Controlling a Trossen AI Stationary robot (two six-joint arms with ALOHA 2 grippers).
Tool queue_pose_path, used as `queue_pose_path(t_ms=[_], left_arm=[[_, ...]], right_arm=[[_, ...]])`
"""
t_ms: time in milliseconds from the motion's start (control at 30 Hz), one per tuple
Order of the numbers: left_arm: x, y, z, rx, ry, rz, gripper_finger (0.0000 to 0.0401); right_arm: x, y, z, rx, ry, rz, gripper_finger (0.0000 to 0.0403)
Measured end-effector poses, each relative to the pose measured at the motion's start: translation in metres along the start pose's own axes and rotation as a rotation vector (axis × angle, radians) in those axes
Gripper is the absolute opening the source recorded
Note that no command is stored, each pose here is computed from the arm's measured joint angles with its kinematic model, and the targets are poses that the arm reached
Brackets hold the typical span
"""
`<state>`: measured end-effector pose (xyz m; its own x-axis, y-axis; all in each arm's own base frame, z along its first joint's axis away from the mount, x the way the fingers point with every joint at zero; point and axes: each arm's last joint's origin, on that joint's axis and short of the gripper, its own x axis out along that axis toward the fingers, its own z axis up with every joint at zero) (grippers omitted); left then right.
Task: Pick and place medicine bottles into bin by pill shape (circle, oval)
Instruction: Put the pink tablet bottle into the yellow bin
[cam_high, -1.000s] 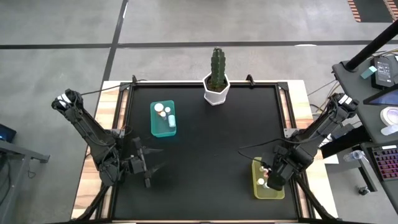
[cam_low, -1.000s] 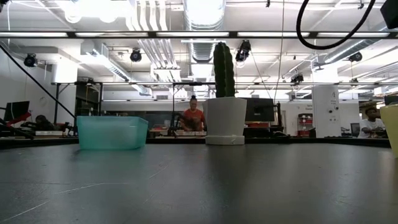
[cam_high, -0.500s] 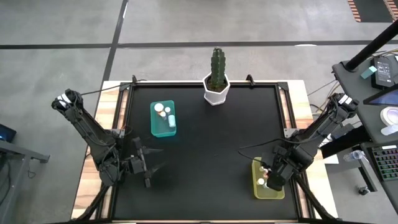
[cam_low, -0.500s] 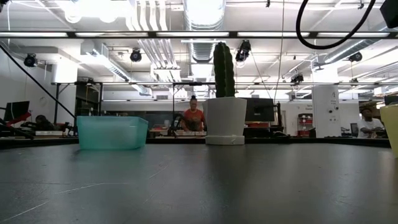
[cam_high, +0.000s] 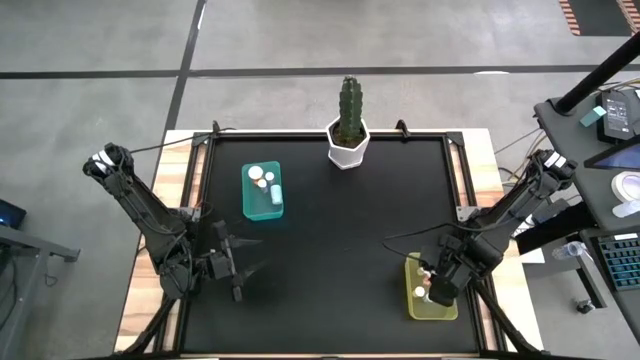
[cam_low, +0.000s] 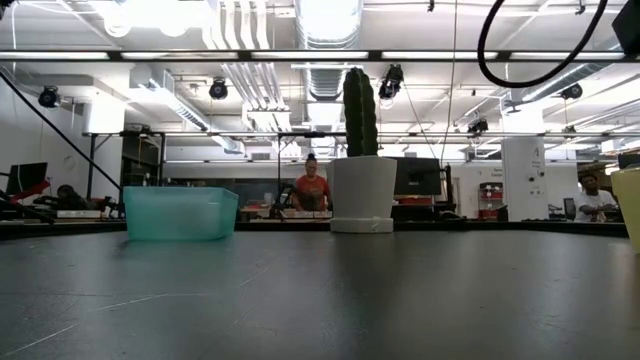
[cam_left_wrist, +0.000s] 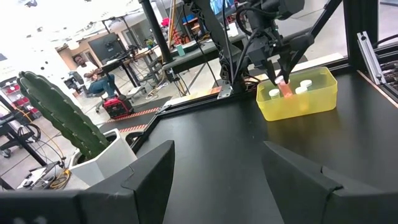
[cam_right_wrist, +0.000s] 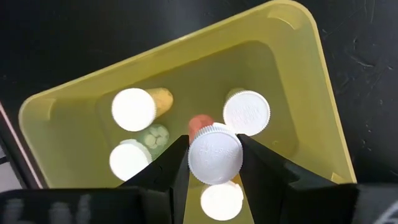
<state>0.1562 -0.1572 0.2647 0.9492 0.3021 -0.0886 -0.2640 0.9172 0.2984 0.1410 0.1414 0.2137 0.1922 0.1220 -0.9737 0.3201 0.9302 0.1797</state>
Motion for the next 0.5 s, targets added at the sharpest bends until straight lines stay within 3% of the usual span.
queue_pose_path(t_ms=[333,500], left_arm=[[0.0,-0.0001,-0.0001,0.0,0.0,0.0,0.0224],[0.0,-0.0001,-0.0001,0.0,0.0,0.0,0.0224]], right_arm=[[0.0026,-0.0011,-0.0007,0.009,0.001,-0.002,0.0117],[0.0026,0.0002,-0.0001,0.02,-0.003,0.012,0.0139]])
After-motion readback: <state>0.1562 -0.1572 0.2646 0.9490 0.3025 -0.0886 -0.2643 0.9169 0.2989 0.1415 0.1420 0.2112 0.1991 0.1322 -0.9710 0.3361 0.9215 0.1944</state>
